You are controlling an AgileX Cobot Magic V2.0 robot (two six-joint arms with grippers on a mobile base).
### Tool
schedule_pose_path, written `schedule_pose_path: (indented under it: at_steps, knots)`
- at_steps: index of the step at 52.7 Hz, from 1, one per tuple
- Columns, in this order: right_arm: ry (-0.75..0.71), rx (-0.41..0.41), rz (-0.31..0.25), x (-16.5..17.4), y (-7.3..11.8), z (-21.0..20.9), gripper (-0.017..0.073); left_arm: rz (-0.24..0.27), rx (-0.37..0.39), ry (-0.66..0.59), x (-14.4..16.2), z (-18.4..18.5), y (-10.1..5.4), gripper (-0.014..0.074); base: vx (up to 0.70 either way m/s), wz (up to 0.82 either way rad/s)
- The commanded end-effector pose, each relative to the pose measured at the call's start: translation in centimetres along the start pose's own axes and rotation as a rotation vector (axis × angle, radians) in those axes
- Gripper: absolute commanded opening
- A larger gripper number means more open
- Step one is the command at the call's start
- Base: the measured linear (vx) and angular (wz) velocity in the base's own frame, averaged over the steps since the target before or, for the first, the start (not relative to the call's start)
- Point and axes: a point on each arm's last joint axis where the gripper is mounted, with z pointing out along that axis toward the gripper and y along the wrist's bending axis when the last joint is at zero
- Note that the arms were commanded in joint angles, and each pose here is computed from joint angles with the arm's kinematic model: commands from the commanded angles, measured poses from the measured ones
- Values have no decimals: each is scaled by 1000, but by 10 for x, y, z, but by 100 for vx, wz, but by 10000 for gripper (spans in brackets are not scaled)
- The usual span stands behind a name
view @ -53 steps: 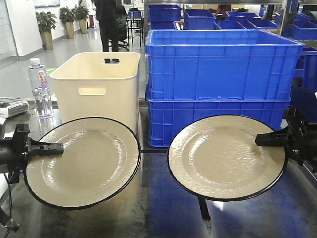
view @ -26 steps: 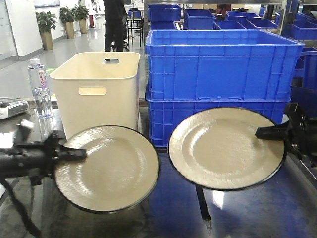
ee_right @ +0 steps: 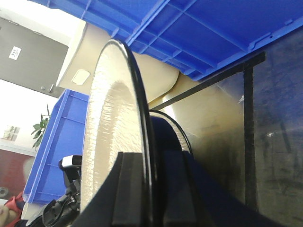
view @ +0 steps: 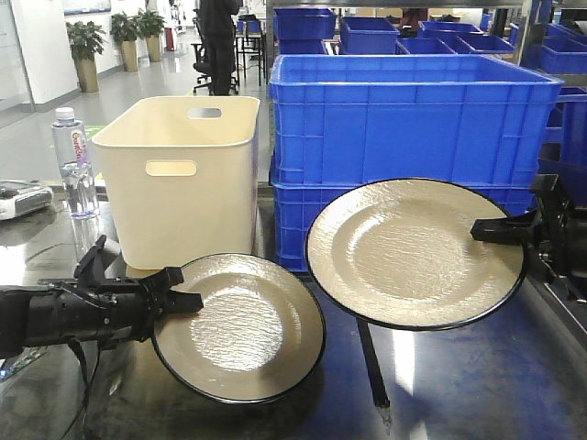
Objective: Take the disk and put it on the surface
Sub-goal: 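Lower the left gripper's plate flat onto the table and release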
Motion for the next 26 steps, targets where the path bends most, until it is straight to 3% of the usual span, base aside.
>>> schedule_pose_path:
  at_steps: [1, 7, 15, 21, 26]
  knots:
    - [-75, -140, 2, -6, 36, -14, -9, 14, 106, -50, -12, -13, -32, 228, 0, 0]
    - [-73, -141, 2, -6, 36, -14, -9, 47, 106, -50, -12, -13, -33, 363, 0, 0]
    - [-72, -141, 2, -6, 36, -14, -9, 160, 102, -55, -12, -13, -32, 554, 0, 0]
    - [-68, -144, 0, -6, 36, -14, -9, 243, 85, -75, -16, -17, -28, 632, 0, 0]
    - [-68, -144, -12, -6, 36, -14, -9, 293, 62, -84, -22, -23, -21, 644, 0, 0]
